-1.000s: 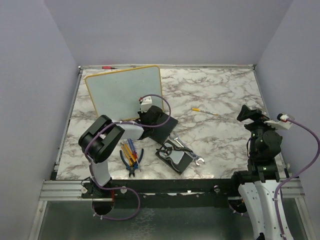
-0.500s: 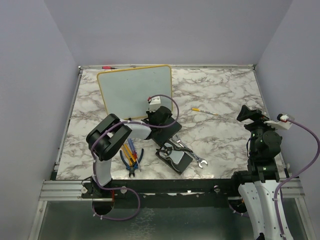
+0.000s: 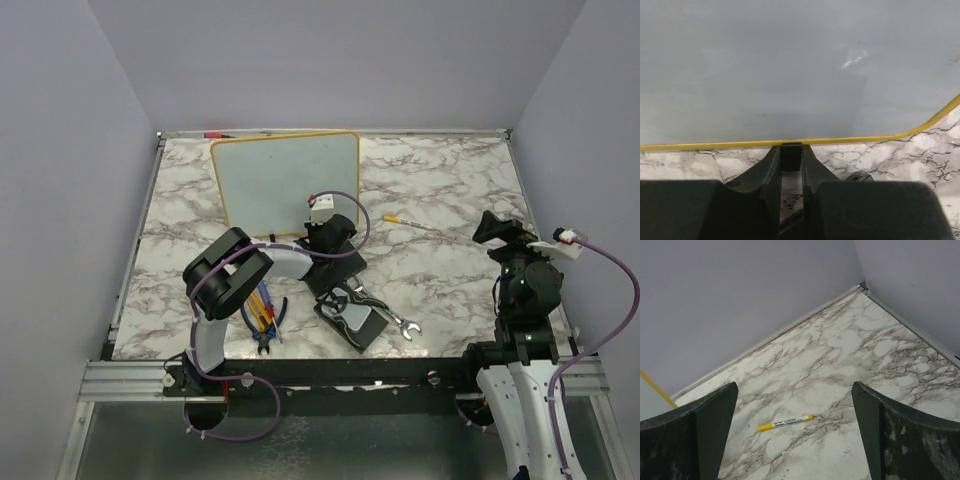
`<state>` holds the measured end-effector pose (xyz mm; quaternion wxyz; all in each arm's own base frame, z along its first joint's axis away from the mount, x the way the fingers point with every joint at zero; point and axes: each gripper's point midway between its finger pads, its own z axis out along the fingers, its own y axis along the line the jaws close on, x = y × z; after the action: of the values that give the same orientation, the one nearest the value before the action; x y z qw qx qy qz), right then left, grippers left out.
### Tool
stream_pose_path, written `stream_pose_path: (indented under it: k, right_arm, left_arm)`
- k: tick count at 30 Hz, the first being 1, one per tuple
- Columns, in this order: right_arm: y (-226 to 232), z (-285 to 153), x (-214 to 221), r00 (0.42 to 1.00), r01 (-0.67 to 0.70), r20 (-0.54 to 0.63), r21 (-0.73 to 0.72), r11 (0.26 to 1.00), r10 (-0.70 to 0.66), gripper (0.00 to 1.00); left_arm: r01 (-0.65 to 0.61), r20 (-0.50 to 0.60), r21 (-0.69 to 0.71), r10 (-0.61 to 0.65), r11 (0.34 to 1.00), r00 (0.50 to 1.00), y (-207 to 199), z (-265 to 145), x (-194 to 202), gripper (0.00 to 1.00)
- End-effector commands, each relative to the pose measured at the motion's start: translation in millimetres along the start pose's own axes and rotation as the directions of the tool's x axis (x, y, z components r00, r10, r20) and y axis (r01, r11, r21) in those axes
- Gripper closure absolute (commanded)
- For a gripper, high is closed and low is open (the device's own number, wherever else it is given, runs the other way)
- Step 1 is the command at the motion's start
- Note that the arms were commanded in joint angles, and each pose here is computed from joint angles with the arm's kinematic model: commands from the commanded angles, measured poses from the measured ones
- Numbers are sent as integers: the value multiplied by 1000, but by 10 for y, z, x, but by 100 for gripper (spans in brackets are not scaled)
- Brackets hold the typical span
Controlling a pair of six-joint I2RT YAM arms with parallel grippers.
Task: Write a sentence on the whiteboard
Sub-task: Move the whiteboard to the whiteboard stand.
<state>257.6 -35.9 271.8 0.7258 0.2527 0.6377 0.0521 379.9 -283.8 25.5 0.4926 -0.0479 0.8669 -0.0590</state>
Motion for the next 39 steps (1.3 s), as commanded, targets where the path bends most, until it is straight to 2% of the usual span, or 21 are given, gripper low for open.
stream_pose_path:
  k: [1, 3, 8, 12, 22, 27, 30, 34, 37, 39]
  right_arm:
    - [-15, -13, 66, 1000, -4, -16, -3, 1000, 4, 0]
    - [-16, -13, 70, 1000, -4, -18, -3, 1000, 4, 0]
    - [-21, -17, 59, 1000, -1, -17, 1, 1000, 1, 0]
    - [-20, -17, 52, 1000, 2, -16, 1, 1000, -2, 0]
    - [-6, 35, 83, 999, 30, -39, 0, 1000, -30, 0]
    - [67, 58, 112, 993, 56, -102, -21, 998, -58, 0]
    - [196, 36, 255, 980, 5, -200, -65, 998, -18, 1]
    - [393, 0, 699, 913, -184, -386, -95, 978, 134, 9]
    - [538, -8, 1138, 805, -345, -537, -78, 935, 252, 19]
    - [533, 6, 1390, 737, -401, -601, -18, 916, 311, 24]
  left_arm:
    - [1, -89, 97, 8, 995, 996, -266, -72, 283, 100]
    - [-6, -85, 100, 15, 995, 996, -265, -84, 262, 99]
    - [-32, -70, 129, 41, 991, 997, -299, -170, 128, 74]
    - [-47, -36, 139, 53, 989, 998, -290, -304, -82, 58]
    - [-88, 7, 170, 88, 981, 996, -220, -671, -548, 37]
    - [-90, -44, 311, 108, 946, 993, -175, -967, -759, 14]
    - [-100, -98, 390, 149, 915, 984, -36, -1135, -971, 7]
    - [-131, -67, 403, 172, 906, 983, 304, -1280, -1394, 3]
    - [-190, 2, 355, 202, 915, 979, 554, -1337, -1673, 2]
    - [-227, 34, 293, 227, 929, 973, 697, -1343, -1749, 2]
